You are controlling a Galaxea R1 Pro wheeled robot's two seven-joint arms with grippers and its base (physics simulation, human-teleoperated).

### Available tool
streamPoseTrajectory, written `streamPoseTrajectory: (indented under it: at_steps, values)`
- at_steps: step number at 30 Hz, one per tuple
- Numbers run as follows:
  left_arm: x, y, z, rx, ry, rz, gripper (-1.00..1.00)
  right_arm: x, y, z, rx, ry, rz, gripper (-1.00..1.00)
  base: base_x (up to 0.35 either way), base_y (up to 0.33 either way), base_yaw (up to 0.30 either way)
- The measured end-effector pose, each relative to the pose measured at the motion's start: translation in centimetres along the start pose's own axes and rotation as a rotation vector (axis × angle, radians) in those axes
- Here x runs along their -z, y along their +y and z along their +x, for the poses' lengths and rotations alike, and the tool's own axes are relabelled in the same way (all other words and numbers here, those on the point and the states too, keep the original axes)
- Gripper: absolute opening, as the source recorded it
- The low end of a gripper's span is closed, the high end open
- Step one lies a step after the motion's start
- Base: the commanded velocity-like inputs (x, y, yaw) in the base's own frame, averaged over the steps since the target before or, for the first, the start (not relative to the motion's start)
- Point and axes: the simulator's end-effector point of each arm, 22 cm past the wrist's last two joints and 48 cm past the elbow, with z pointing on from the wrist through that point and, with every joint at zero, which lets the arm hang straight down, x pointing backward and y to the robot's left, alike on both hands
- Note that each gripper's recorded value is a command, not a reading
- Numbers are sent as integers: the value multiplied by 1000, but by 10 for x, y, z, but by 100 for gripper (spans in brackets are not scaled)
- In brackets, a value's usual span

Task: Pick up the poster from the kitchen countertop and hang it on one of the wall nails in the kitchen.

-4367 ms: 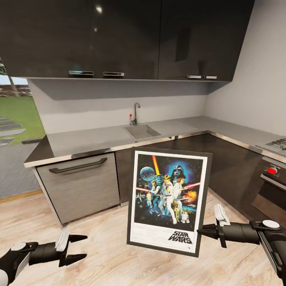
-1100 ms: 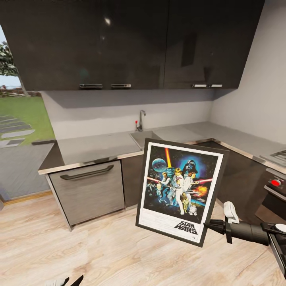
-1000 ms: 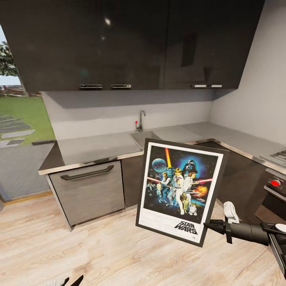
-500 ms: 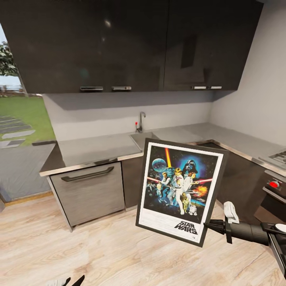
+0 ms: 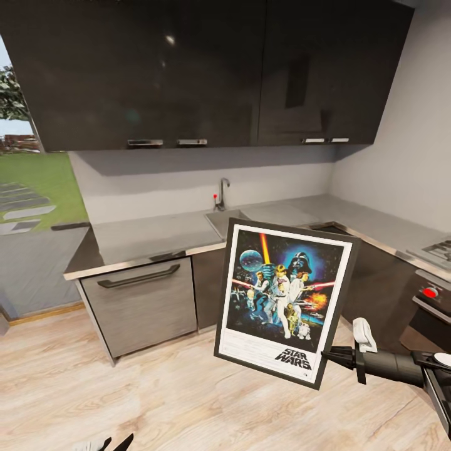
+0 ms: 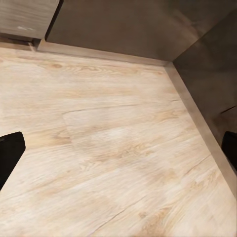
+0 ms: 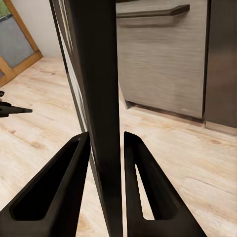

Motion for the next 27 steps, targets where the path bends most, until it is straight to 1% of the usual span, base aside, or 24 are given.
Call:
streamPoseTrajectory:
  at_steps: [27]
  values:
    - [18, -15, -12, 0, 1, 0, 100, 12, 13, -19, -1, 0, 1, -100, 0, 0, 0]
